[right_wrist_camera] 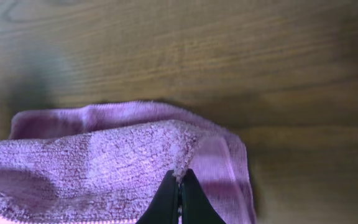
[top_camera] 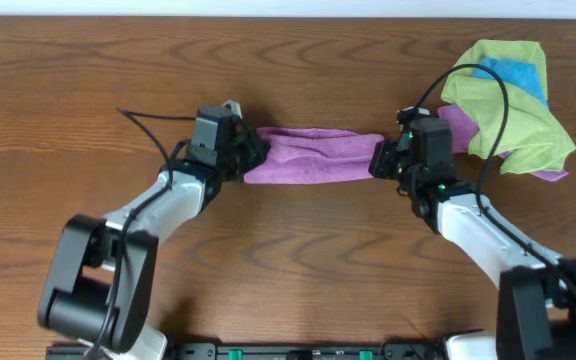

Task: Fold the cloth
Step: 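Fold the near half of the cloth over the far half with both grippers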

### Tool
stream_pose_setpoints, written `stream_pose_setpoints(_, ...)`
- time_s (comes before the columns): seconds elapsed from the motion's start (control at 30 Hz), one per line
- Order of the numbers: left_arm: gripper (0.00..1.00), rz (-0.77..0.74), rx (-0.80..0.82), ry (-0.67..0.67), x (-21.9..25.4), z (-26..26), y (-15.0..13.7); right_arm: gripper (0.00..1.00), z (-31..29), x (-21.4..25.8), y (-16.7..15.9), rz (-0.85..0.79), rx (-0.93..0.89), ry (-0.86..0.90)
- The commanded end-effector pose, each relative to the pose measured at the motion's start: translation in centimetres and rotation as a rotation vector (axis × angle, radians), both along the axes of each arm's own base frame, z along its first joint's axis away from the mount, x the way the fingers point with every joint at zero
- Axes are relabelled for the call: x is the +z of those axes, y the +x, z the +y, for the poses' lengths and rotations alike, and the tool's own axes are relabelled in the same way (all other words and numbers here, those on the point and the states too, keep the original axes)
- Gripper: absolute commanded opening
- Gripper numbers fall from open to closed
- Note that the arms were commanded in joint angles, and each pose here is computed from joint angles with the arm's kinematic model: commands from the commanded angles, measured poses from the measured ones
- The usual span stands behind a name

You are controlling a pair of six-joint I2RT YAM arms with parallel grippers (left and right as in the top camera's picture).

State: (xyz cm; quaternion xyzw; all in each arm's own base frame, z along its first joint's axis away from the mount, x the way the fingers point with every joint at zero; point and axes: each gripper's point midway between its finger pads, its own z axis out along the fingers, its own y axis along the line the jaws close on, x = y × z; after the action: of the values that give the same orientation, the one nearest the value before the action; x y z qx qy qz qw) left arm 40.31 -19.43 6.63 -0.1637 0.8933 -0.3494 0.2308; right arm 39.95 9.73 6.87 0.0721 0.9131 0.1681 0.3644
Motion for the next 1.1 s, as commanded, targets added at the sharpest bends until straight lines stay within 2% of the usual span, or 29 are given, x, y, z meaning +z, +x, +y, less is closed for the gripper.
stream_pose_setpoints(0.0, 0.06, -0.005, 0.005, 0.010, -0.5, -0.2, 1.8, 0.02, 0.0, -0.5, 0.6, -0.010, 0.004, -0.034)
stream_pose_setpoints(0.4, 0.07, 0.017, 0.029, 0.039, -2.0, 0.2, 2.7, 0.01, -1.0, -1.6, 1.1, -0.017, -0.003, -0.125)
stream_pose_setpoints(0.43, 0.10, 0.016, 0.028, 0.041, -2.0, 0.2, 2.7, 0.01, -1.1, -1.7, 1.0, -0.012, -0.003, -0.126)
stream_pose_setpoints(0.6, 0.49, 0.010, 0.023, 0.054, -2.1, 0.7, 2.8, 0.03, -1.1, -1.8, 1.0, -0.009, -0.002, -0.126)
stream_pose_setpoints(0.77, 0.58, 0.029, 0.026, 0.030, -2.1, 1.7, 2.9, 0.07, -1.1, -1.9, 0.9, -0.004, -0.002, -0.126)
stream_pose_setpoints(0.9, 0.61, 0.037, 0.013, -0.008, -1.8, 2.3, 2.9, 0.15, -1.1, -1.8, 0.8, -0.003, -0.002, -0.126)
stream_pose_setpoints(1.03, 0.61, 0.044, -0.007, -0.028, -1.7, 2.6, 2.8, 0.40, -1.1, -1.3, 0.9, -0.016, -0.003, -0.123)
stream_pose_setpoints(1.07, 0.61, 0.051, -0.006, -0.027, -1.8, 2.6, 2.6, 0.41, -1.1, -1.1, 0.9, -0.019, -0.003, -0.123)
